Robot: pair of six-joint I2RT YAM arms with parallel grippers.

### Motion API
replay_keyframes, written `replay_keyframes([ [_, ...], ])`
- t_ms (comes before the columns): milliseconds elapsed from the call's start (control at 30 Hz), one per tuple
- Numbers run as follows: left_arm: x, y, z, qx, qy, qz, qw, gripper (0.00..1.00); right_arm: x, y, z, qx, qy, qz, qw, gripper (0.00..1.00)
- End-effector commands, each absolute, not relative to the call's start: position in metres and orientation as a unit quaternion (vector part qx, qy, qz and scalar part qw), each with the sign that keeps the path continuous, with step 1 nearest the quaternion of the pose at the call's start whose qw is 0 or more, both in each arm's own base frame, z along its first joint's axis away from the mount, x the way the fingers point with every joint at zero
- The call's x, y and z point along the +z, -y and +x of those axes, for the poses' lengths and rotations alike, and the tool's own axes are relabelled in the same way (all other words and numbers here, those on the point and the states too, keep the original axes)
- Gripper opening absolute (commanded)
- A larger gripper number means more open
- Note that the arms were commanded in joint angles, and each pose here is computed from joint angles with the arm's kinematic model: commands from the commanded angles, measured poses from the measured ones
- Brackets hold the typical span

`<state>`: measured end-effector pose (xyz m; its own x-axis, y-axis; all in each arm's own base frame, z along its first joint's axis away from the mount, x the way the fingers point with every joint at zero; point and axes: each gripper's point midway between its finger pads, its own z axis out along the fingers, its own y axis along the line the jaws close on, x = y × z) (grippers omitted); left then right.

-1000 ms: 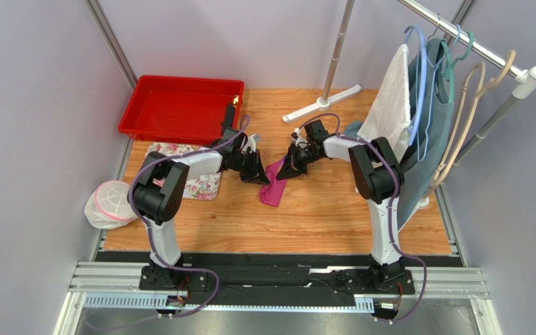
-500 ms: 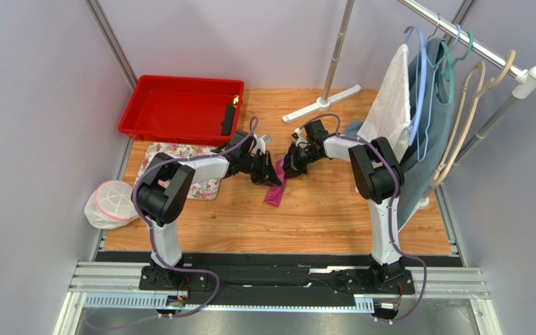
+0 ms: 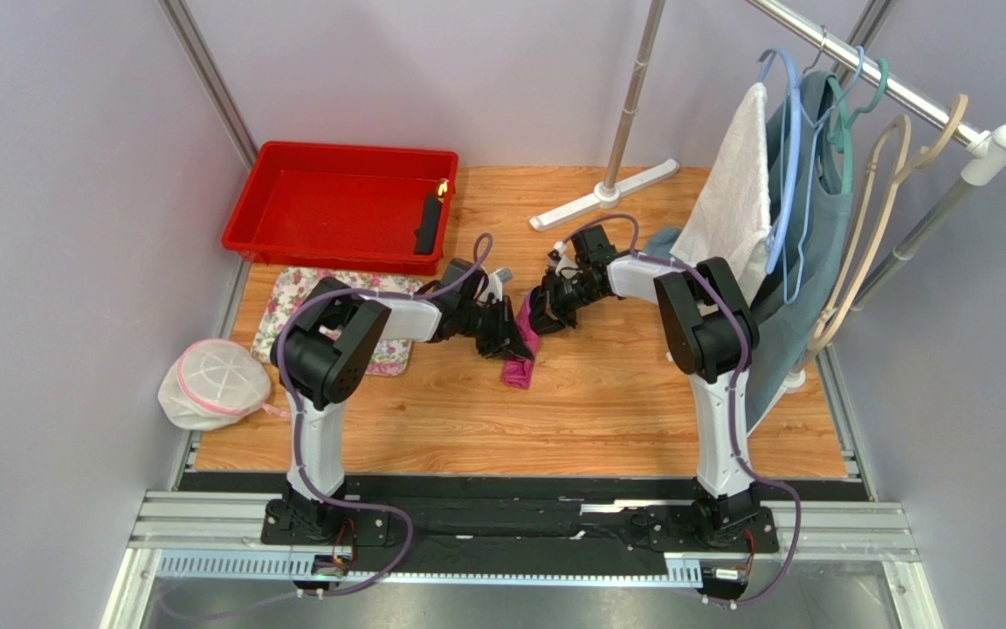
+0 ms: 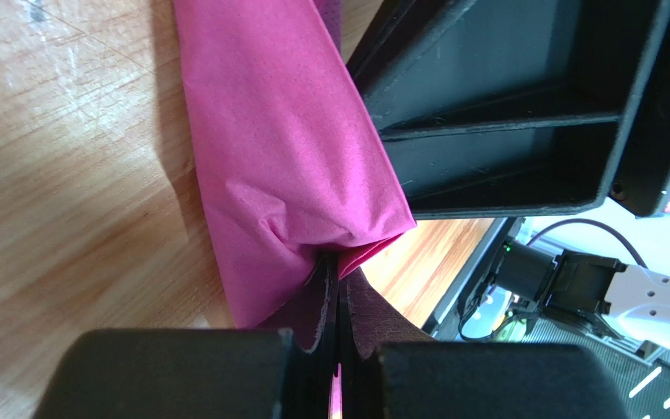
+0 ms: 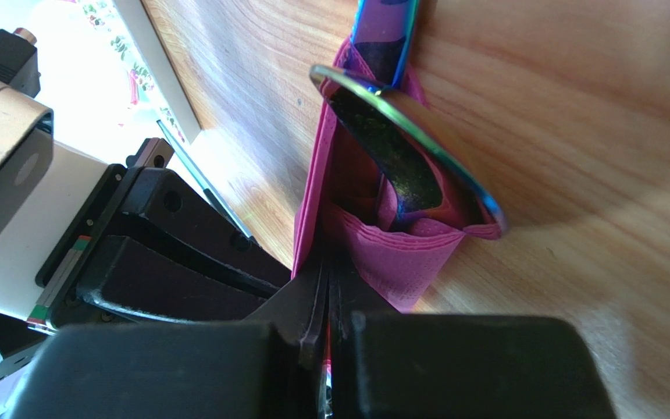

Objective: Place the utensils on the paper napkin and roll it up

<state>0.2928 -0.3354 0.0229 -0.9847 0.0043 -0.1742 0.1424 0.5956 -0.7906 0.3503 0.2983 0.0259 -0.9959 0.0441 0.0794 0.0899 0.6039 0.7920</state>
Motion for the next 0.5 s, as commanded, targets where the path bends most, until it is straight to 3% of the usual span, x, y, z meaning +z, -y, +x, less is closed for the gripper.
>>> replay_keyframes([
  [0, -0.003, 0.326, 0.28, -0.411, -0.91, 0.034, 0.05, 0.0, -0.019, -0.281, 0.349, -0.366, 0.929, -0.042, 0.012, 0.0],
  [467, -0.026, 0.308, 0.27, -0.362, -0.932, 0.03, 0.022, 0.0, 0.08, -0.259, 0.382, -0.333, 0.937, 0.068, -0.079, 0.05],
])
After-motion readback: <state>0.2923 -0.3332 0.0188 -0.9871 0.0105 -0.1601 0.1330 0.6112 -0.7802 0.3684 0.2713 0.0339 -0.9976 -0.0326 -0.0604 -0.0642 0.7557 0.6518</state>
